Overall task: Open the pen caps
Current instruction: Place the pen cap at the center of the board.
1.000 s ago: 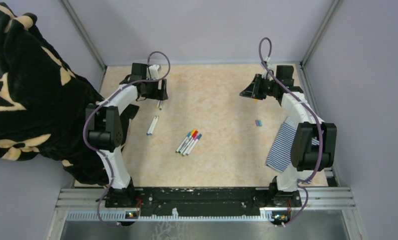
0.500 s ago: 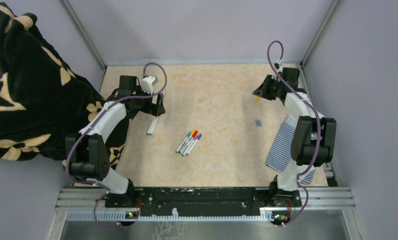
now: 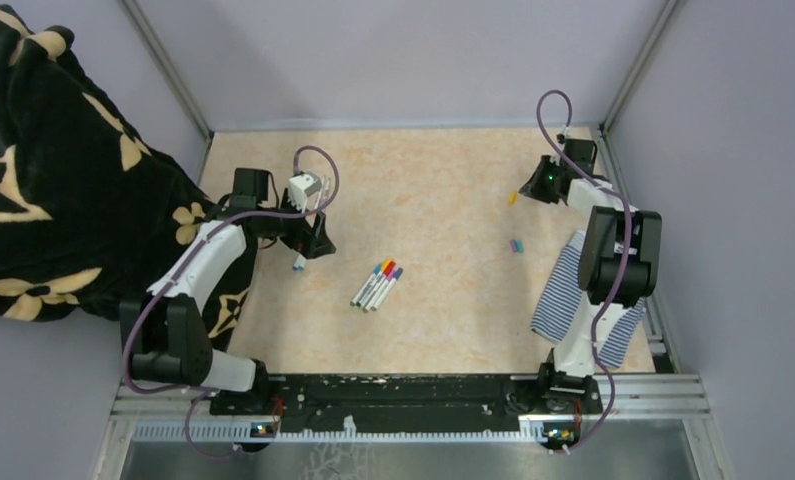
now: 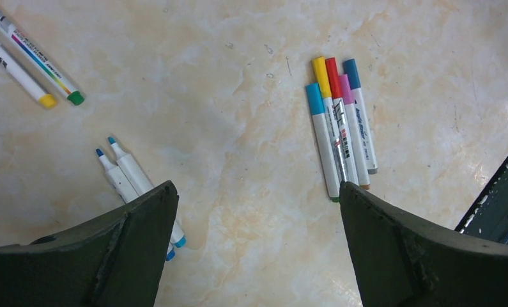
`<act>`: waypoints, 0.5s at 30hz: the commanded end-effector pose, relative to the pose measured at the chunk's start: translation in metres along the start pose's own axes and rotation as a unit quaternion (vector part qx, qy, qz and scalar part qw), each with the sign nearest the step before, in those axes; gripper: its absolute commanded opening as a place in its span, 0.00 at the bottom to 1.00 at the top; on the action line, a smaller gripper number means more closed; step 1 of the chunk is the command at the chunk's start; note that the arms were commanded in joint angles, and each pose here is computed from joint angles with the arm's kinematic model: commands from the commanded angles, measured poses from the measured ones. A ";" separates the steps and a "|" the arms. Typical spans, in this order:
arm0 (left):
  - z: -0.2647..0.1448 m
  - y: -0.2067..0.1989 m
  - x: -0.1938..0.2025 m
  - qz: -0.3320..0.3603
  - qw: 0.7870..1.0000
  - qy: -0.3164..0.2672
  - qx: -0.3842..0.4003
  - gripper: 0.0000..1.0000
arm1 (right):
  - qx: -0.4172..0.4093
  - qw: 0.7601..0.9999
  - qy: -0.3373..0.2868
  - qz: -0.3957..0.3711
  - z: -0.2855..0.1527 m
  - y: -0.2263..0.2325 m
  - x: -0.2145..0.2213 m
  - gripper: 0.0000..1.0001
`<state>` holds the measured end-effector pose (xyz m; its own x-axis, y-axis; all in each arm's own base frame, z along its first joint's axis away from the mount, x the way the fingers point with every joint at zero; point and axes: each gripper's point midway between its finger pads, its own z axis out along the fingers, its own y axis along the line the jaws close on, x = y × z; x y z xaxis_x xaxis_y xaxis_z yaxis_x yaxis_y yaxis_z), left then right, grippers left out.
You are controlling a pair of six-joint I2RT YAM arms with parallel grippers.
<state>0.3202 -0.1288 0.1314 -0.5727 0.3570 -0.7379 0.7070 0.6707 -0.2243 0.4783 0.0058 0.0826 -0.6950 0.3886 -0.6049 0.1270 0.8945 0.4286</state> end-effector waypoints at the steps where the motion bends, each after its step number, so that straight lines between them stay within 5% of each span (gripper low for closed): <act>1: -0.006 -0.014 -0.003 0.026 0.999 -0.019 0.030 0.99 | 0.012 0.999 -0.052 -0.010 0.008 -0.002 -0.039 0.00; 15: -0.005 -0.019 0.001 0.027 0.999 -0.021 0.042 0.99 | 0.030 0.999 -0.042 -0.003 0.035 -0.017 -0.037 0.02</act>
<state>0.3091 -0.1356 0.1345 -0.5419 0.3611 -0.7589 0.7461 0.6224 -0.2366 0.5037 -0.0090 0.0561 -0.6899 0.3947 -0.6069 0.1811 0.9058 0.3831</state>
